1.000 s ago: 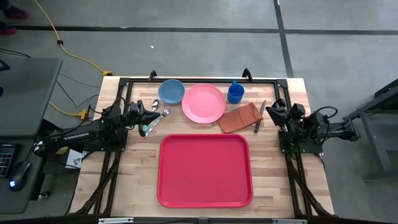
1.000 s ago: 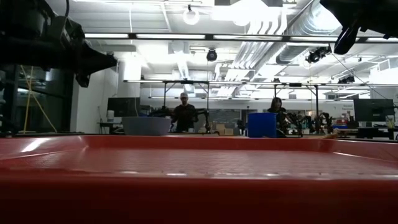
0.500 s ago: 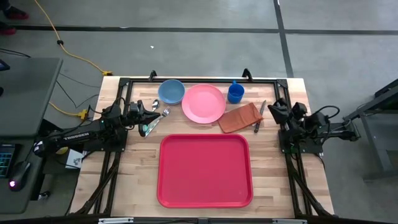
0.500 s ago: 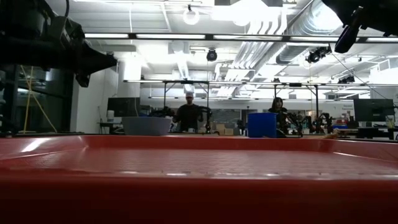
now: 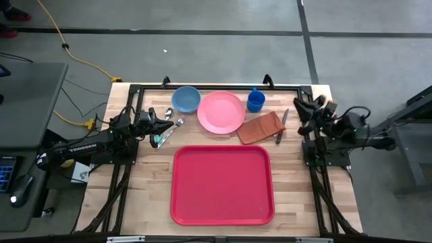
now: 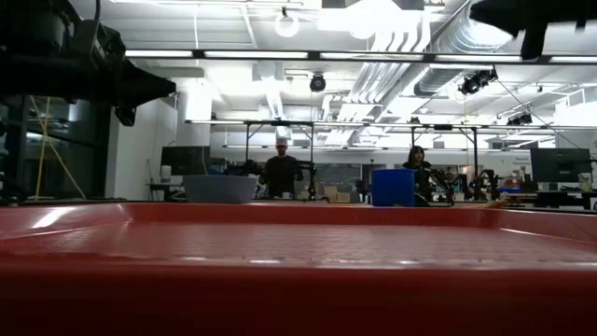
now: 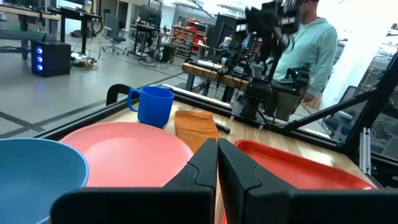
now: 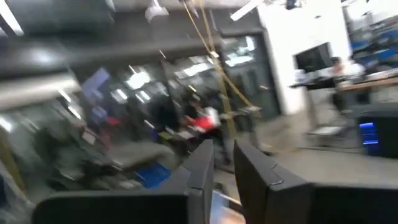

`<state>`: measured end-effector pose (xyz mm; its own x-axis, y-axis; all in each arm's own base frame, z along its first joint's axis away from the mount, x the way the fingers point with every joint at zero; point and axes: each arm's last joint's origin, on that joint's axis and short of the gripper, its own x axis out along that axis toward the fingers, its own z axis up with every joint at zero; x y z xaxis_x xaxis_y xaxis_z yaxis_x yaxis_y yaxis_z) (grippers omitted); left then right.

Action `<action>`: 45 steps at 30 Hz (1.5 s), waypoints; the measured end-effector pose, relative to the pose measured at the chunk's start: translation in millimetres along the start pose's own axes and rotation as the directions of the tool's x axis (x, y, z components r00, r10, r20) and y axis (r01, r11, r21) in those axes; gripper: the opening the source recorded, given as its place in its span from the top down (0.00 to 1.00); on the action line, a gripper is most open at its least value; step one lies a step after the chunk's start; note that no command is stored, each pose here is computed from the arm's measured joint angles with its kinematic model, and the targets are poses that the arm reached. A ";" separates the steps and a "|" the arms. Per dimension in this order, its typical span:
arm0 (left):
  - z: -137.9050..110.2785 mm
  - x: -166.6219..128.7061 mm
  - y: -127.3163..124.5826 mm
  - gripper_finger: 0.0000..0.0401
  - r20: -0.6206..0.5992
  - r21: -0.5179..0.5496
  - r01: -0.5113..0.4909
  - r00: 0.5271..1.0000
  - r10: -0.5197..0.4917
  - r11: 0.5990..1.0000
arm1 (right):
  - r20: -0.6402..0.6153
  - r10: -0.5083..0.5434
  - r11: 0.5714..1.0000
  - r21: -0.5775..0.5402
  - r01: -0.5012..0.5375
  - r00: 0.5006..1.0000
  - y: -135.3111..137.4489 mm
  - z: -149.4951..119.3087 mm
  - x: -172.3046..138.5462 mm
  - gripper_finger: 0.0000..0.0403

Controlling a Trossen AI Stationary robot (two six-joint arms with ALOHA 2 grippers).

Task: Set up tray
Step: Put the blue mug on the top right of the red tray

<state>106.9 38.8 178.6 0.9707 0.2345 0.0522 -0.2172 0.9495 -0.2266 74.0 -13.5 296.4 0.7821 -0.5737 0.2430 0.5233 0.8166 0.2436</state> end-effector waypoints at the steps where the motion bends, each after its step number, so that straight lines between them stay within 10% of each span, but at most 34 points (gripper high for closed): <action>1: 0.0 0.0 0.0 0.89 0.000 0.000 0.000 1.000 0.000 1.000 | -0.035 -0.024 0.998 -0.052 0.022 0.999 2.7 12.8 3.3 0.85; 11: 5.1 0.2 -1.2 0.89 0.009 0.026 0.002 1.000 -0.003 1.000 | -0.201 -0.274 0.894 -0.413 0.172 0.940 35.2 124.7 43.8 0.70; 18: 65.4 -0.7 -15.7 0.89 -0.015 0.284 -0.004 1.000 0.009 0.959 | -0.276 -0.338 0.881 -0.430 0.200 0.900 46.9 155.3 59.4 0.64; 30: 189.5 -2.5 -39.4 0.70 -0.378 0.597 -0.018 0.876 0.301 0.802 | -0.507 -0.360 0.897 -0.419 0.142 0.783 47.3 161.4 101.7 0.58; 38: 207.6 -4.1 -40.4 0.46 -0.490 0.649 -0.016 0.756 0.434 0.761 | -0.664 -0.390 0.888 -0.455 0.069 0.638 37.3 152.7 152.8 0.53; 45: 203.9 -5.7 -39.5 0.35 -0.510 0.645 -0.016 0.736 0.446 0.764 | -0.829 -0.395 0.886 -0.458 -0.075 0.395 23.1 120.0 205.7 0.49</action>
<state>89.0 42.5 385.6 0.6698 0.4894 -0.5584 -0.2473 0.8562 0.4536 206.4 -120.3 464.6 0.3830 -0.4966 -0.7789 0.5594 0.7957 -0.2323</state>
